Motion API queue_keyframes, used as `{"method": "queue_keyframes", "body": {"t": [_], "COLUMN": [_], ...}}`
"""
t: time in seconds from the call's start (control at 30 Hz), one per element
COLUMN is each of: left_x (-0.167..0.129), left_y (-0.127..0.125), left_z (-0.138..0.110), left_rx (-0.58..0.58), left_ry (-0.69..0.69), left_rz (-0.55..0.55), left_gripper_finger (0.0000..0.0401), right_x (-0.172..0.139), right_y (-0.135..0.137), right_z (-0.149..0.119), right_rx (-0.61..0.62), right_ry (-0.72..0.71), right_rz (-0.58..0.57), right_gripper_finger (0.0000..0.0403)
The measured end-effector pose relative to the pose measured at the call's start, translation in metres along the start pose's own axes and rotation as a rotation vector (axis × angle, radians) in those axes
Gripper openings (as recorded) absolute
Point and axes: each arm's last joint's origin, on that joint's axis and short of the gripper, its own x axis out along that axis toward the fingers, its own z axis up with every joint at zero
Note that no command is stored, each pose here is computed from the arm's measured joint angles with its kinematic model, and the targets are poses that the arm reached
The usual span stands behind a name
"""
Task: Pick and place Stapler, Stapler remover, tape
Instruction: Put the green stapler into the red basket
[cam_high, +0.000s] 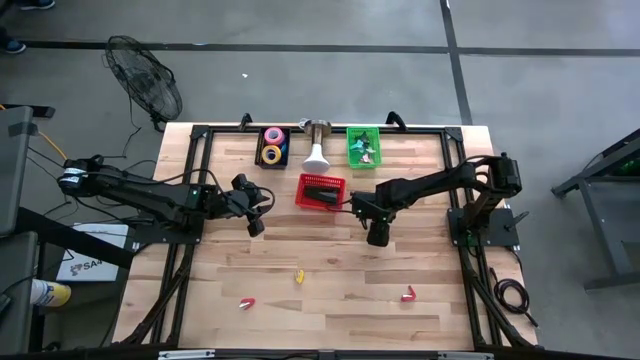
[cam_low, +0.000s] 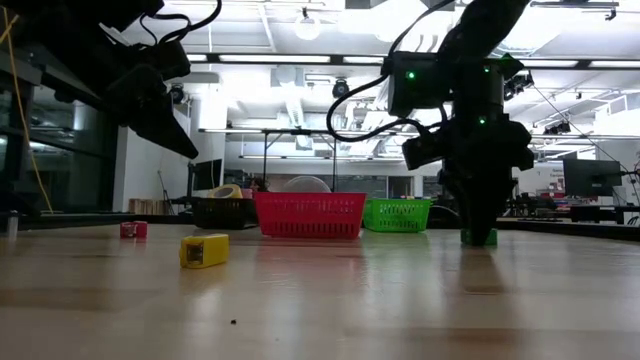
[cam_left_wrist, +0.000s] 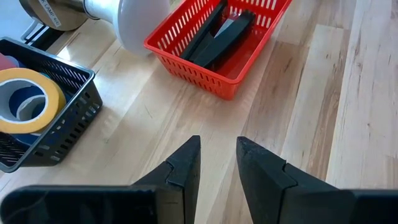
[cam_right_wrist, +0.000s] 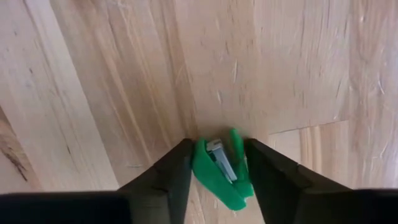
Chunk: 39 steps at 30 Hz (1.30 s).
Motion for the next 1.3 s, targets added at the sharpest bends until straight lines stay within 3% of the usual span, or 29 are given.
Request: {"method": "queue_keyframes", "body": {"t": [0.37,0.5,0.83,1.3], "left_x": [0.0000,0.0000,0.0000,0.0000], "left_y": [0.0000,0.0001,0.0000,0.0001], "left_z": [0.0000,0.0000,0.0000,0.0000], "left_rx": [0.000,0.000,0.000,0.000], "left_ry": [0.000,0.000,0.000,0.000], "left_rz": [0.000,0.000,0.000,0.000], "left_gripper_finger": [0.0102,0.0102,0.0102,0.0102], "right_x": [0.0001,0.0002,0.0003,0.0003], "right_y": [0.0009,0.0013,0.0005,0.0009], "right_z": [0.0027,0.0036,0.0055,0.0066], "right_rx": [0.037,0.058,0.078,0.066], "right_ry": [-0.025,-0.033,-0.058,-0.070], "right_rz": [0.024,0.043,0.010,0.007], "right_gripper_finger": [0.0057,0.0049,0.0151,0.0204]}}
